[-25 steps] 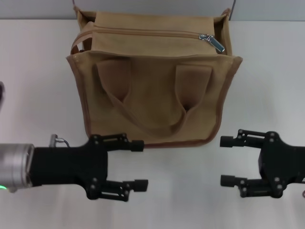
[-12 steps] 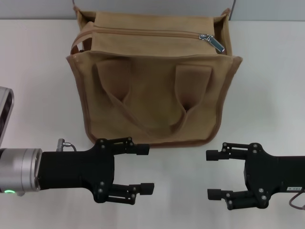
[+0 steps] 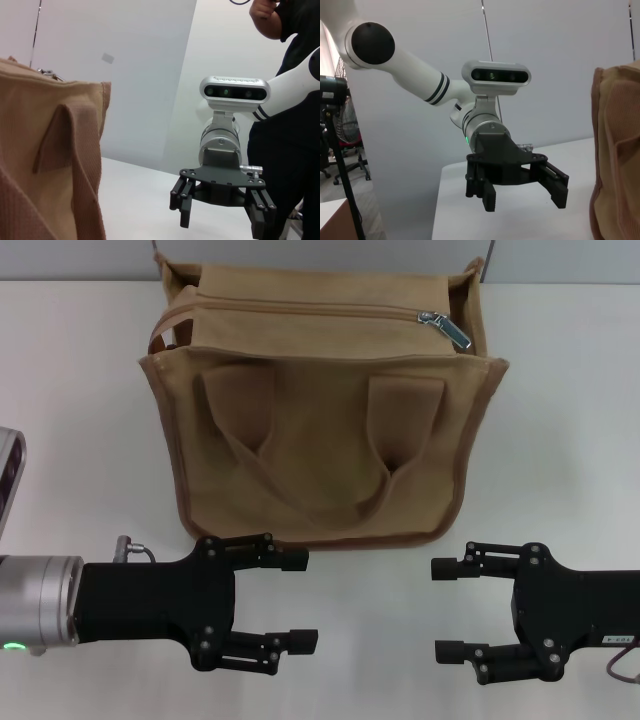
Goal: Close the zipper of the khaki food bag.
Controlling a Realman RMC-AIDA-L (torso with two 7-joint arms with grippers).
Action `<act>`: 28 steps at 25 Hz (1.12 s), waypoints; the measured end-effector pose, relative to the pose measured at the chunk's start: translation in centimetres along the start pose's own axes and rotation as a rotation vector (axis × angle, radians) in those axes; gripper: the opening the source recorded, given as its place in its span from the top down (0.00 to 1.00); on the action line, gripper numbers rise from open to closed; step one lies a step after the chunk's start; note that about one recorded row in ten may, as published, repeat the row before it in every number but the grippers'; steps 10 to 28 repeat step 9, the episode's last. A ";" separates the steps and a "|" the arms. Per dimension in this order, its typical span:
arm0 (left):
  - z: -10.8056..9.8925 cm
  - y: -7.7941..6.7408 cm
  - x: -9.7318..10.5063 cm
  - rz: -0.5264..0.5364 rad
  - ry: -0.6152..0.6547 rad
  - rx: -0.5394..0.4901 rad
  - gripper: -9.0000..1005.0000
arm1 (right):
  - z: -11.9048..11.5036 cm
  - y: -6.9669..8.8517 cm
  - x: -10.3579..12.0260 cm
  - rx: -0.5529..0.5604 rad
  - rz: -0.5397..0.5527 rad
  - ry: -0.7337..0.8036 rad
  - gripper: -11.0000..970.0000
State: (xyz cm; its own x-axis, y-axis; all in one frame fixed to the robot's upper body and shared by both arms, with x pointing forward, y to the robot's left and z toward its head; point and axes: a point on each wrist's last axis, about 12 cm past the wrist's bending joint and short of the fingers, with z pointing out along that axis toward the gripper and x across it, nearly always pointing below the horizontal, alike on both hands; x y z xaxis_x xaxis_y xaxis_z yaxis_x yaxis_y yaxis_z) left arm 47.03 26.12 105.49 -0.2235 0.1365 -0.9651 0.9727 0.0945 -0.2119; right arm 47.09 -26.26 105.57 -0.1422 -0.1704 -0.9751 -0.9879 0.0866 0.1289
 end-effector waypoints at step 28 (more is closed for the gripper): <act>-0.2 -0.2 0.2 -0.006 0.010 0.006 0.17 | 0.0 0.0 0.0 0.001 -0.001 -0.005 0.21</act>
